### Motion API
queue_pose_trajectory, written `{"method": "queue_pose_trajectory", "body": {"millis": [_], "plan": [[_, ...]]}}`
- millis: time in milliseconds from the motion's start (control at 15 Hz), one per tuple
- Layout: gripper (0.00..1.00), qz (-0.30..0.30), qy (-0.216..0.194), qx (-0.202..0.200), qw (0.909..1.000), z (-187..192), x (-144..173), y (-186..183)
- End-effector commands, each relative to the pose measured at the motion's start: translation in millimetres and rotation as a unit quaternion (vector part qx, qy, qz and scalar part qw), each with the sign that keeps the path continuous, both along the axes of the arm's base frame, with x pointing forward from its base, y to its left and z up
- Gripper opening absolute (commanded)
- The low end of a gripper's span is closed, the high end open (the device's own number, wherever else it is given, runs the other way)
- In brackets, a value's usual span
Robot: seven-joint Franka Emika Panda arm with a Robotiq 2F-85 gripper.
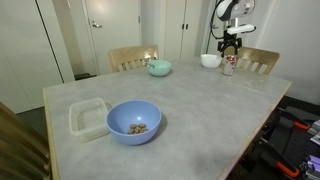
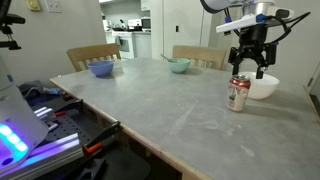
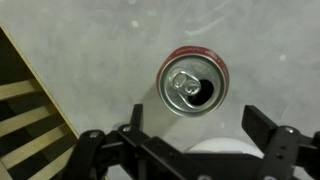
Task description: Pick up the can from the table and move it to the right.
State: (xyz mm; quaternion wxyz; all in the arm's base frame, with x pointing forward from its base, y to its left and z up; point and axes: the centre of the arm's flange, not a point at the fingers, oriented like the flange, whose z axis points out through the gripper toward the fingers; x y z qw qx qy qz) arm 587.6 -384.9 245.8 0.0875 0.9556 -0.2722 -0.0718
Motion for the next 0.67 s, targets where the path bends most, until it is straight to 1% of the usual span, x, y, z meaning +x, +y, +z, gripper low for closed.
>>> {"method": "queue_pose_trajectory", "body": {"millis": [0,133,267,333,600], "plan": [[1.0,-0.014,0.021,0.019,0.9995,35.6,0.1,7.4],[1.0,-0.01,0.033,0.035,0.9988,52.4,0.6,22.0],[1.0,-0.008,0.041,0.059,0.9974,63.4,2.3,42.0],[1.0,-0.003,0.043,0.071,0.9965,67.2,1.9,55.7],[1.0,0.026,0.052,0.098,0.9935,81.5,5.8,110.6]]}}
